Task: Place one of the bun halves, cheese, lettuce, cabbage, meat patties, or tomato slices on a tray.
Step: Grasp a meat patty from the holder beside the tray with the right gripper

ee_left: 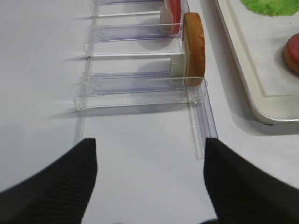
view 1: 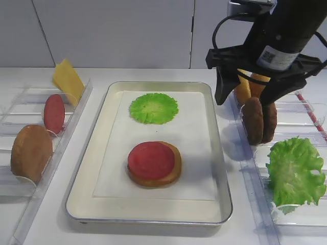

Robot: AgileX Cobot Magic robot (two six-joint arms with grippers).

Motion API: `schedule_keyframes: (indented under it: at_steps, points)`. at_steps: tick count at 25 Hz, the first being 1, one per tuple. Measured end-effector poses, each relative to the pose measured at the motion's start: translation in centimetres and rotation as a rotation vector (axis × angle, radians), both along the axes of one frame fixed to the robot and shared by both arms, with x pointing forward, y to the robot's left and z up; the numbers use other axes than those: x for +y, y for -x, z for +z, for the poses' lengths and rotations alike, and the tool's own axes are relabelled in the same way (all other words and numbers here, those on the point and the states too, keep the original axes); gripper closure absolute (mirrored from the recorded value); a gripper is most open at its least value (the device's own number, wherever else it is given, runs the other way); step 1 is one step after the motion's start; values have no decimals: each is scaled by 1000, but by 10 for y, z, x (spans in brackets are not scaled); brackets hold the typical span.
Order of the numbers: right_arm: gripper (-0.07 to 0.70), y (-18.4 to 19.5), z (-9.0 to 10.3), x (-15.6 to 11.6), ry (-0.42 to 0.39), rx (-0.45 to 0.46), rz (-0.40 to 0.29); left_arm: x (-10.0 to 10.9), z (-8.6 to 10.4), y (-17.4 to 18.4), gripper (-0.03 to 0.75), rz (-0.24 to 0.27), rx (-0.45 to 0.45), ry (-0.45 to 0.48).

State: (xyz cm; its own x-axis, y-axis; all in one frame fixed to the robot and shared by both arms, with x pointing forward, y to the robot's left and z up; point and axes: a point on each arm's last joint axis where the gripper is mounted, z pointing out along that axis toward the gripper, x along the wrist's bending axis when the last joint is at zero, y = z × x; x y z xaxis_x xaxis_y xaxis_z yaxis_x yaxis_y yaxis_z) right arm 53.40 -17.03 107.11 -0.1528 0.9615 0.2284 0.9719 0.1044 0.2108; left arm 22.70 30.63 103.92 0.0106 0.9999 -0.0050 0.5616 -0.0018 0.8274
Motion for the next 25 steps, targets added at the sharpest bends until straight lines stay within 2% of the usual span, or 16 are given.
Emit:
schedule_keyframes:
  at_steps: [7,18,25]
  points:
    - [66,-12,-5,-5,60,-77,-57,0,0,0,230,0,0,0]
    - [69,-28,-32,-2,96,-44,-101,0,0,0,230,0,0,0]
    - [83,-31,-35,-2,107,-47,-117,0,0,0,230,0,0,0]
